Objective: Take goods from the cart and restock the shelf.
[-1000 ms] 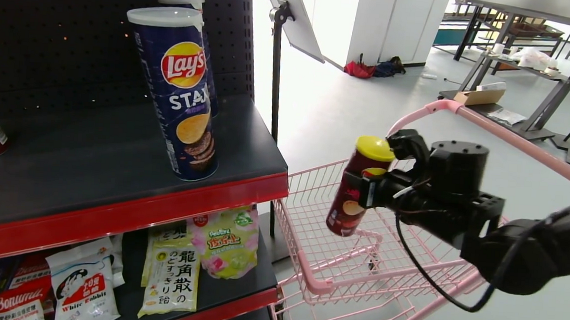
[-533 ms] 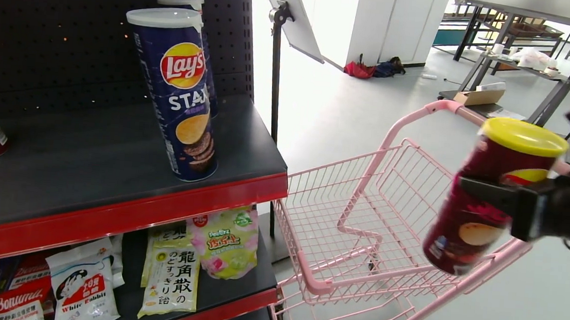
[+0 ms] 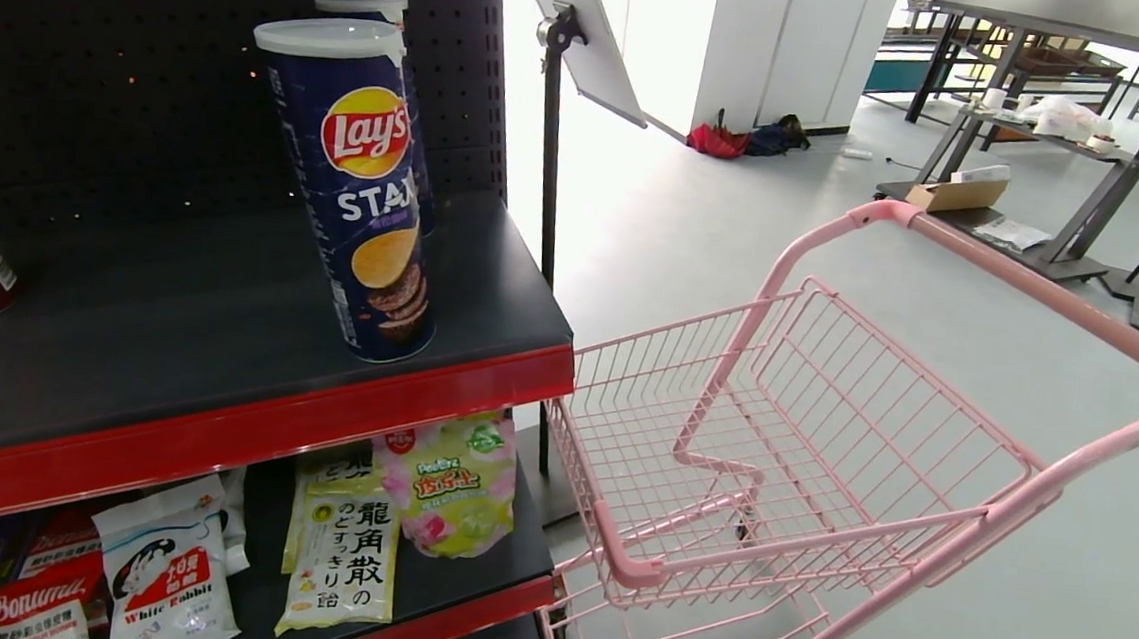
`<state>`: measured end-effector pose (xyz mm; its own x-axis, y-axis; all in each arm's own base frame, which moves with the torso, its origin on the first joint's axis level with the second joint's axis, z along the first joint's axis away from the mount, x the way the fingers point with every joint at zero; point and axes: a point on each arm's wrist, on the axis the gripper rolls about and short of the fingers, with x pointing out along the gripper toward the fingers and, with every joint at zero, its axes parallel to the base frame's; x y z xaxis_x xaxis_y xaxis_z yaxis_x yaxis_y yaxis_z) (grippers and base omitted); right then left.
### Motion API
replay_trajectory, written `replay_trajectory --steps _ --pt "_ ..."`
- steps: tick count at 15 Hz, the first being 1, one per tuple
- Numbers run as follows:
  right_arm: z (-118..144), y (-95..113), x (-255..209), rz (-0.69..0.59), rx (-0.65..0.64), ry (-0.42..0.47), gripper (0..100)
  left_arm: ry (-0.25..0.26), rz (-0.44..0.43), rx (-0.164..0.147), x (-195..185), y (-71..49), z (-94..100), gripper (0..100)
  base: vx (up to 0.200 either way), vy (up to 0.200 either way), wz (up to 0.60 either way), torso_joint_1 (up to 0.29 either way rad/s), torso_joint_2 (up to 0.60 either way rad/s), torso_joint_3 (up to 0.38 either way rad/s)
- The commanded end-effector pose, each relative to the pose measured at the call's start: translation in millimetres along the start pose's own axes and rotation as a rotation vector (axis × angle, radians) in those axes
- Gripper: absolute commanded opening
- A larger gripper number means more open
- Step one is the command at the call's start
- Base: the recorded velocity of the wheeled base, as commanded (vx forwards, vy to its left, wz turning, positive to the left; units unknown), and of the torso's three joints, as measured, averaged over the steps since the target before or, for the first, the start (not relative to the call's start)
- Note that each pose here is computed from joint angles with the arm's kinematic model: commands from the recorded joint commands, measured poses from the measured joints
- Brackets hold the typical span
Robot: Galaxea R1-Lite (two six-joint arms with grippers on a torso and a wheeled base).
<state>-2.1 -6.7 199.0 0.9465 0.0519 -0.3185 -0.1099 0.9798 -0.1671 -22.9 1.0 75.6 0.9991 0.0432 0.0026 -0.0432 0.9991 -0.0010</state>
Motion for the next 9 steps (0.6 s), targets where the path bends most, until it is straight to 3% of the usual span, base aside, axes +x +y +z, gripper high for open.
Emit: replay_trajectory --steps 1,4,9 --pt "-11.1 -2.0 -12.3 -0.018 0.017 -0.048 0 0.001 0.001 0.001 0.1 0.0 0.1 100 0.0 0.0 0.0 0.0 0.0 0.0" --pt "-10.2 -1.6 -10.4 -0.014 0.013 -0.038 0 0.001 0.0 -0.001 0.1 0.0 0.1 100 0.0 0.0 0.0 0.03 -0.09 -0.058" --pt "-11.3 -0.5 -7.2 -0.004 0.006 -0.019 0 0.001 0.0 -0.001 0.1 0.0 0.1 100 0.0 0.0 0.0 0.173 -0.5 -0.316"
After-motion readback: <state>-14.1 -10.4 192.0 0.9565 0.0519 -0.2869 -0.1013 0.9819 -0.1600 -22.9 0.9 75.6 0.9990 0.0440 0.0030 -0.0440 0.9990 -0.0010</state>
